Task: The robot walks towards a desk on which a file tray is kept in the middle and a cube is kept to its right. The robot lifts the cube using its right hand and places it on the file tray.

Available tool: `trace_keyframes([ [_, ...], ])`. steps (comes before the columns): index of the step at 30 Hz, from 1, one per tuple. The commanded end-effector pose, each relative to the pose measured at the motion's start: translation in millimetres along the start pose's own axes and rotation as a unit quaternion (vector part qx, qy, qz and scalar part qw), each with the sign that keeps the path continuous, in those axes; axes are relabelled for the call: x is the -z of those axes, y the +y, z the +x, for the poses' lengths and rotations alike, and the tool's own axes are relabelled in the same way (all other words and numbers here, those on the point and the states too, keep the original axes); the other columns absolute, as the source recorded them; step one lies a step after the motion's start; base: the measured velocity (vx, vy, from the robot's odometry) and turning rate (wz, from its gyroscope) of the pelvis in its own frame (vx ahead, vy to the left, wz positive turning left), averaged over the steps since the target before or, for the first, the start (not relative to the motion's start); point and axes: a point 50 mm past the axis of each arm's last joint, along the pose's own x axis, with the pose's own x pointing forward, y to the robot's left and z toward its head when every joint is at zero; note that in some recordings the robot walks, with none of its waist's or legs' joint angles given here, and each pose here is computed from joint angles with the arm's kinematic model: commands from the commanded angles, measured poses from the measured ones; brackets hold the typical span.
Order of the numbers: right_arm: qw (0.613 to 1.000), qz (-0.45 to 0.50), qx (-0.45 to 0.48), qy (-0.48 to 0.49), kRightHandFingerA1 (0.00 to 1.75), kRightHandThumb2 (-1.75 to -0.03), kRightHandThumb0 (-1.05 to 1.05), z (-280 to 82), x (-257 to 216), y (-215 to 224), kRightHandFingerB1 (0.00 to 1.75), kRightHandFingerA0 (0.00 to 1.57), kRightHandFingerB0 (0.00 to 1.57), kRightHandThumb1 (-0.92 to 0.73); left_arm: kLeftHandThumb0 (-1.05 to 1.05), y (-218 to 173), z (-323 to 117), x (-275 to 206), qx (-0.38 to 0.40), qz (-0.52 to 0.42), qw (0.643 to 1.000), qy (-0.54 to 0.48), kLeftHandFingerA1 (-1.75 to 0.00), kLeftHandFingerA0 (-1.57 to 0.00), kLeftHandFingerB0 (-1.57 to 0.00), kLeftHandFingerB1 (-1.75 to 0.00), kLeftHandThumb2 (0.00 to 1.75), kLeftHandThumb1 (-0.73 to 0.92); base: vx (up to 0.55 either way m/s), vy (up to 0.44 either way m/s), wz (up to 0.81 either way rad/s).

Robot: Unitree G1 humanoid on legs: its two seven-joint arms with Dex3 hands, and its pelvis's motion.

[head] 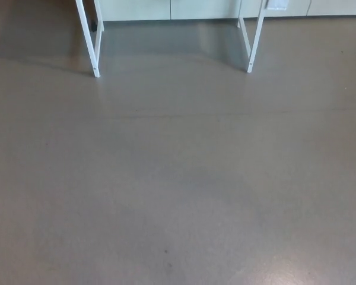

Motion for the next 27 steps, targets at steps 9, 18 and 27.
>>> trace_keyframes([
  [9, 0.995, 0.04, 0.092, 0.014, 0.79, -0.59, -0.51, -9, 7, -1, 0.5, 0.56, 0.52, -0.64, -0.85, 12, -3, -3, 0.027, -0.007, 1.0, -0.003, -0.39, 0.0, 0.0, -0.22, 1.13, 0.76, 0.03, 0.049, 0.04],
  [18, 0.975, -0.216, -0.046, -0.003, 0.69, -1.05, -0.94, 15, -7, 4, 0.3, 0.42, 0.1, -0.7, -0.87, 14, -4, -1, 0.032, -0.018, 0.999, 0.001, -0.32, 0.0, 0.0, -0.15, 1.12, 0.78, 0.15, 0.262, -0.15],
  [27, 1.0, -0.014, 0.017, 0.005, 0.66, -0.62, -0.63, 3, 10, -7, 0.43, 0.5, 0.47, -0.75, -0.85, 14, -4, -1, 0.03, -0.027, 0.999, -0.003, -0.29, 0.0, 0.0, -0.16, 1.1, 0.78, 0.26, -0.1, 0.13],
])
